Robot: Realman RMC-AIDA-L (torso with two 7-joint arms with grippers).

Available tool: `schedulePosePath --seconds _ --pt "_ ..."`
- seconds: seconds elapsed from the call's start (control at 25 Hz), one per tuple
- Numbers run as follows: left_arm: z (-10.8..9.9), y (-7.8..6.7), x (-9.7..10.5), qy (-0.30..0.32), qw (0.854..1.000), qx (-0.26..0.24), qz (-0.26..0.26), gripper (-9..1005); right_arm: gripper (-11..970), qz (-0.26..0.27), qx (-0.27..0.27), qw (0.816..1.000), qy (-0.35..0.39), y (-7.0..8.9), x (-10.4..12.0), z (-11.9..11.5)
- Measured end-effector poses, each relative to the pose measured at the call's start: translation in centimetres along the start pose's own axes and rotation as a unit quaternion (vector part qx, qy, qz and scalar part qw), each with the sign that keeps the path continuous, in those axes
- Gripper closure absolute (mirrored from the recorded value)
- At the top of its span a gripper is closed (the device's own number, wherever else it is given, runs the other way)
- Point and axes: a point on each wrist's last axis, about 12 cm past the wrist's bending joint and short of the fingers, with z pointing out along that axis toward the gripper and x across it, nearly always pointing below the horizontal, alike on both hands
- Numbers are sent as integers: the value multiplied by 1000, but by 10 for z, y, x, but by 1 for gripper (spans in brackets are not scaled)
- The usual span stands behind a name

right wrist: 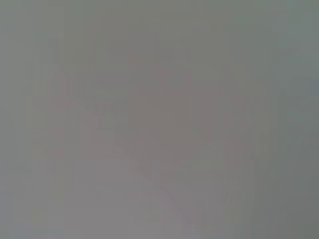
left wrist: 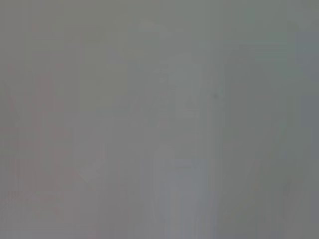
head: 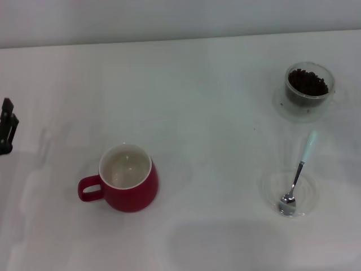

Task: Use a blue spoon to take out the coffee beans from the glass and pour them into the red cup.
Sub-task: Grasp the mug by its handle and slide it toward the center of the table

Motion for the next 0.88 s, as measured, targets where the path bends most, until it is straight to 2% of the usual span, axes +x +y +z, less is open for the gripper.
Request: schedulePosePath --seconds 0.2,0.36,0.52,0.72,0.88 --pt "-29 -4 5 5 1000 14 1 316 96 18 0 1000 -1 -1 -1 0" --pt "-46 -8 6 3 1000 26 2 316 95 54 7 999 2 -7 1 -5" --pt "-62 -13 5 -6 999 36 -4 317 95 109 6 994 0 -22 -1 -8" --pt "-71 -19 6 -3 998 56 -12 317 95 142 -2 990 3 -36 -5 -9" --pt "-79 -18 9 9 998 54 -27 315 95 171 2 985 6 -48 -7 -12"
